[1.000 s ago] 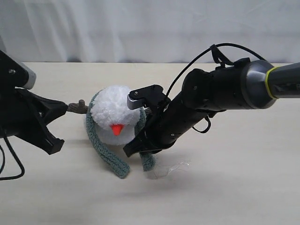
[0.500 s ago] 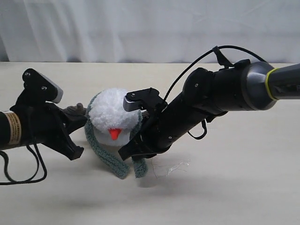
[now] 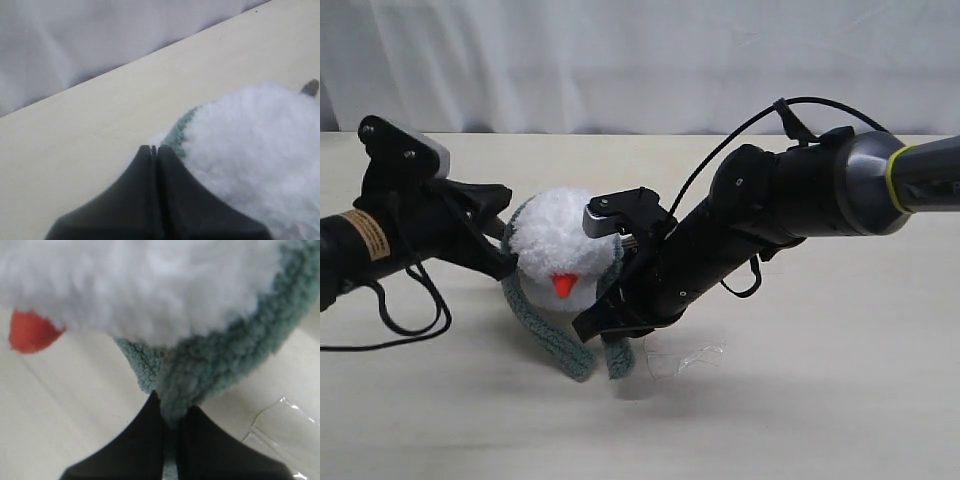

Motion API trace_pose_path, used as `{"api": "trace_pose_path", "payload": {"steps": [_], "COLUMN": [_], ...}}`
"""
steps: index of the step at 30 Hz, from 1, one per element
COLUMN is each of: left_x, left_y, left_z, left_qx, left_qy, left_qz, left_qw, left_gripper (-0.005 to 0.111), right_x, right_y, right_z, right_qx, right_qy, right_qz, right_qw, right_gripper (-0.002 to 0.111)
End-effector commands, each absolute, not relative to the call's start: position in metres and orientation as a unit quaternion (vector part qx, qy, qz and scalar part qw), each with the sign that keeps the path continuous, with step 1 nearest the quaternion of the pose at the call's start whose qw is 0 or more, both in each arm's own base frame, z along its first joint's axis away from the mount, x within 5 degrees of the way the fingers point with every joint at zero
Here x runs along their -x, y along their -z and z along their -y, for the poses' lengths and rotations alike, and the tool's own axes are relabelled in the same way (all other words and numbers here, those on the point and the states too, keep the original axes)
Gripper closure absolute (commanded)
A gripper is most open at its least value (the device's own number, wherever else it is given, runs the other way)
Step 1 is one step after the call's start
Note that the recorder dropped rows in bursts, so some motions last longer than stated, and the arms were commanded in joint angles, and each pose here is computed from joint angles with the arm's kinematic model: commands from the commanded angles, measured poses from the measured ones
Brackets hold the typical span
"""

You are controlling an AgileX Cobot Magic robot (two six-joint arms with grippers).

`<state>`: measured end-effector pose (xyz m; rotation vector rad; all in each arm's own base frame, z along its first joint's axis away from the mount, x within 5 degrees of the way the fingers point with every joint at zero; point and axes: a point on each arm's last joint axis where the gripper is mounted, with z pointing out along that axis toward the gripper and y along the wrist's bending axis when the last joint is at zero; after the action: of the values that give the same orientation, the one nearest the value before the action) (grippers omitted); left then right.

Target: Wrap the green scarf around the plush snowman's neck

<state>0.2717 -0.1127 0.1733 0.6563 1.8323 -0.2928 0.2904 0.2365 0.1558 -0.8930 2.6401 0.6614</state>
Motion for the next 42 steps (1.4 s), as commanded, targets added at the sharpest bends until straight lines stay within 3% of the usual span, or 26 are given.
{"api": "trace_pose_path", "payload": {"steps": [1,7,11,13,14,17,25,31,37,42], "left_x": [-0.293,-0.317,-0.328,-0.325,-0.32,-0.329,-0.365,-0.371,-0.372,-0.366], "left_y": [-0.205,-0.257,-0.293,-0.309,-0.315,-0.309,-0.243,-0.217,-0.227,-0.255], "left_z": [0.111,0.107,0.1,0.113,0.126,0.142,0.151,0.153,0.151,0.148], "left_qx": [-0.263,-0.211,-0.178,-0.233,-0.307,-0.351,-0.372,-0.387,-0.396,-0.388], "left_qy": [0.08,0.04,-0.011,0.047,0.117,0.175,0.155,0.155,0.139,0.132], "left_qz": [-0.82,-0.838,-0.88,-0.9,-0.898,-0.879,-0.884,-0.885,-0.879,-0.87], "left_qw": [0.502,0.501,0.441,0.365,0.292,0.27,0.239,0.209,0.228,0.273], "left_gripper": [0.107,0.107,0.107,0.107,0.107,0.107,0.107,0.107,0.107,0.107], "right_x": [-0.288,-0.289,-0.289,-0.289,-0.288,-0.287,-0.286,-0.286,-0.286,-0.286], "right_y": [-0.157,-0.157,-0.157,-0.157,-0.157,-0.157,-0.157,-0.157,-0.157,-0.157], "right_z": [-0.235,-0.235,-0.235,-0.235,-0.235,-0.235,-0.235,-0.235,-0.235,-0.235], "right_qx": [0.315,0.315,0.309,0.309,0.308,0.309,0.311,0.31,0.31,0.31], "right_qy": [-0.228,-0.228,-0.23,-0.23,-0.231,-0.232,-0.234,-0.235,-0.235,-0.234], "right_qz": [-0.911,-0.911,-0.913,-0.913,-0.913,-0.913,-0.913,-0.913,-0.913,-0.913], "right_qw": [0.134,0.135,0.134,0.134,0.133,0.129,0.122,0.122,0.122,0.123], "right_gripper": [0.104,0.104,0.104,0.104,0.104,0.104,0.104,0.104,0.104,0.104]}}
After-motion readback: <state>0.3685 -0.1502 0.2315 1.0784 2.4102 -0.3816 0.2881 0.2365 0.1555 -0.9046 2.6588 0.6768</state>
